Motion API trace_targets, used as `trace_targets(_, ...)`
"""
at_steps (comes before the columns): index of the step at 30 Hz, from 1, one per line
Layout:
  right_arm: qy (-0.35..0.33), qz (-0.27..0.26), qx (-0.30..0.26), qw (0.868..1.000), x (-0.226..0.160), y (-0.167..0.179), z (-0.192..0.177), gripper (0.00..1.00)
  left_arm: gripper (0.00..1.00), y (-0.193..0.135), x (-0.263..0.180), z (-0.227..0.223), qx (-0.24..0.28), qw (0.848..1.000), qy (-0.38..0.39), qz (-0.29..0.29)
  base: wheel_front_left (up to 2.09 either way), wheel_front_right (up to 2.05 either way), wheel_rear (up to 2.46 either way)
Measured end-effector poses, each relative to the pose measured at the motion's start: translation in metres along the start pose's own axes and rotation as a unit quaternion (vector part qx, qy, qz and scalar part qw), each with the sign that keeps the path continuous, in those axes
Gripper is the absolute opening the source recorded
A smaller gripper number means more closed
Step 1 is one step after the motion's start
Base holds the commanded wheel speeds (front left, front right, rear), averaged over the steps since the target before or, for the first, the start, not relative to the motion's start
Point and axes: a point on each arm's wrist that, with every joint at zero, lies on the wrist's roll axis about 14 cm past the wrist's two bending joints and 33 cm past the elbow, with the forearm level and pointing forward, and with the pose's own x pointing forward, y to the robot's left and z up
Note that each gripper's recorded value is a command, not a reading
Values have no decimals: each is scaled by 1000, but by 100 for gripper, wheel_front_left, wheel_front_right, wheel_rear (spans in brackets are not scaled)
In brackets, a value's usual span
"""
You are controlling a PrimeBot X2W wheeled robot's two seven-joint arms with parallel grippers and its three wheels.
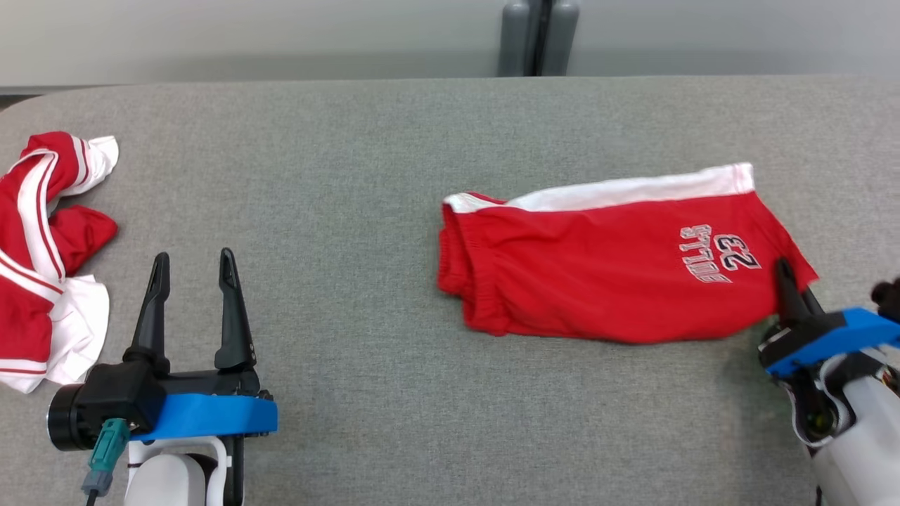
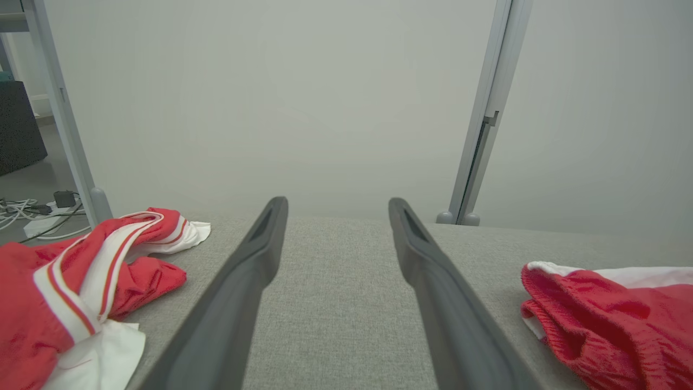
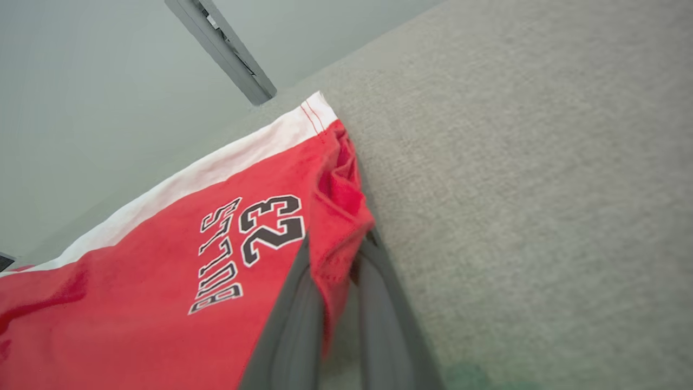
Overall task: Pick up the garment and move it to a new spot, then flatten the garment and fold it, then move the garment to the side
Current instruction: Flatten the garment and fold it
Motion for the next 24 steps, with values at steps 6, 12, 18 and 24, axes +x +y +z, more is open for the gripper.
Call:
trace_targets(6, -16, -42, 8, 999, -21, -38, 7, 0, 100, -3, -3, 2, 2, 1000, -1, -8, 0, 0, 0)
trace_targets(12, -26, -33, 16, 999, -20, -29, 9, 0, 100, -3, -6, 3, 2, 1000, -2, -8, 0, 0, 0)
trace_targets(18, -55, 14, 18, 998, -7, 11, 30, 0, 100, 1, -11, 9, 2, 1000, -8, -2, 0, 0, 0)
trace_targets(24, -81, 92, 16, 992, 6, 79, 49, 0, 100, 6, -21, 13, 1, 1000, -10, 7, 0, 0, 0)
